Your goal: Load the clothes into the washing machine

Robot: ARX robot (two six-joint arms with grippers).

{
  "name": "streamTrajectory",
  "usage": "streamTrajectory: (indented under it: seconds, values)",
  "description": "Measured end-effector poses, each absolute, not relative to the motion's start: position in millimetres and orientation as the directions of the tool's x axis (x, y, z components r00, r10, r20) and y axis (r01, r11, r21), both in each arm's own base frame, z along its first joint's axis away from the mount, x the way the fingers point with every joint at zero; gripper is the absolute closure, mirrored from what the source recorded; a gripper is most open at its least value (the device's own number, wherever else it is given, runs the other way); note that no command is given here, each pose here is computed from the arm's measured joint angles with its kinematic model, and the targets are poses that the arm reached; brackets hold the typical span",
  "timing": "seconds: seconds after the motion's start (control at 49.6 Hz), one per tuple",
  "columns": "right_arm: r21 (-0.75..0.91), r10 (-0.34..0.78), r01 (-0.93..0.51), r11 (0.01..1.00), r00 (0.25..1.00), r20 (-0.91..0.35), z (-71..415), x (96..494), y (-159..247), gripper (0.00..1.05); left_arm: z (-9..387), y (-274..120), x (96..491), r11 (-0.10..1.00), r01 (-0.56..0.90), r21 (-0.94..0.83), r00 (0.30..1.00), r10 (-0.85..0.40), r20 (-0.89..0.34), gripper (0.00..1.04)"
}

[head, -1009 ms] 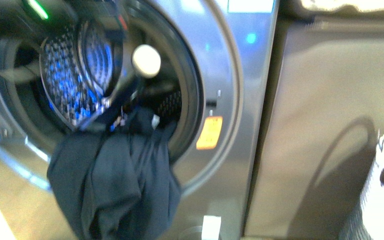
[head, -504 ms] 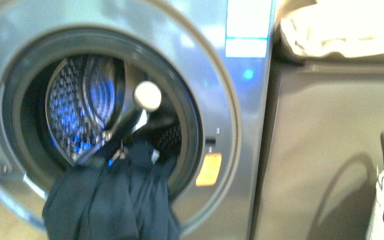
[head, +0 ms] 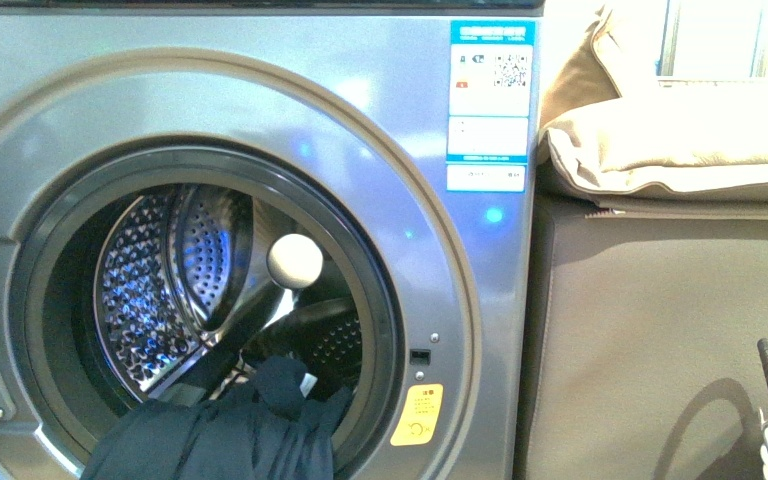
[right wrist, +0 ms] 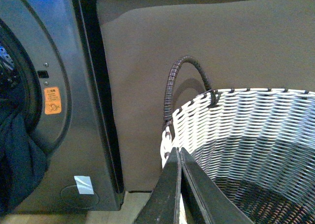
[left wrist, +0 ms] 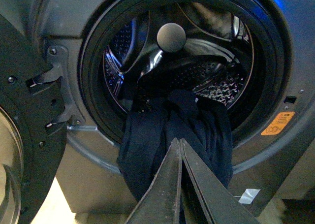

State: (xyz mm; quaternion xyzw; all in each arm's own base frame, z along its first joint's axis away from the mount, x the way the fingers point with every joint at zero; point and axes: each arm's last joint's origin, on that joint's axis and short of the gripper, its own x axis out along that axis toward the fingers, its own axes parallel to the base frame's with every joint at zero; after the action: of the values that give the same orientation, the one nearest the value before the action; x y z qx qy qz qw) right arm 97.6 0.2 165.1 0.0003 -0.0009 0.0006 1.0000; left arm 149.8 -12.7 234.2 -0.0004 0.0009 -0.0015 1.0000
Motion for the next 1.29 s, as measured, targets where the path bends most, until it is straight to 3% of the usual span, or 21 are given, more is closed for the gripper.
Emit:
streamTrajectory:
  seconds: [0.545,1.291]
  values:
    - [0.001,0.001,-0.001,1.000,1.000,0.002,165.1,97.6,0.2,1.02,190.4,-0.3,124.8,1.000,0.002,-0.001,1.000,-0.002,0.001,1.01]
    - [0.001,0.001,-0.001,1.000,1.000,0.002,165.1,97.6,0.2,1.02,169.0,-0.2,108.6,1.000,0.002,-0.001,1.000,-0.002,0.012,1.01]
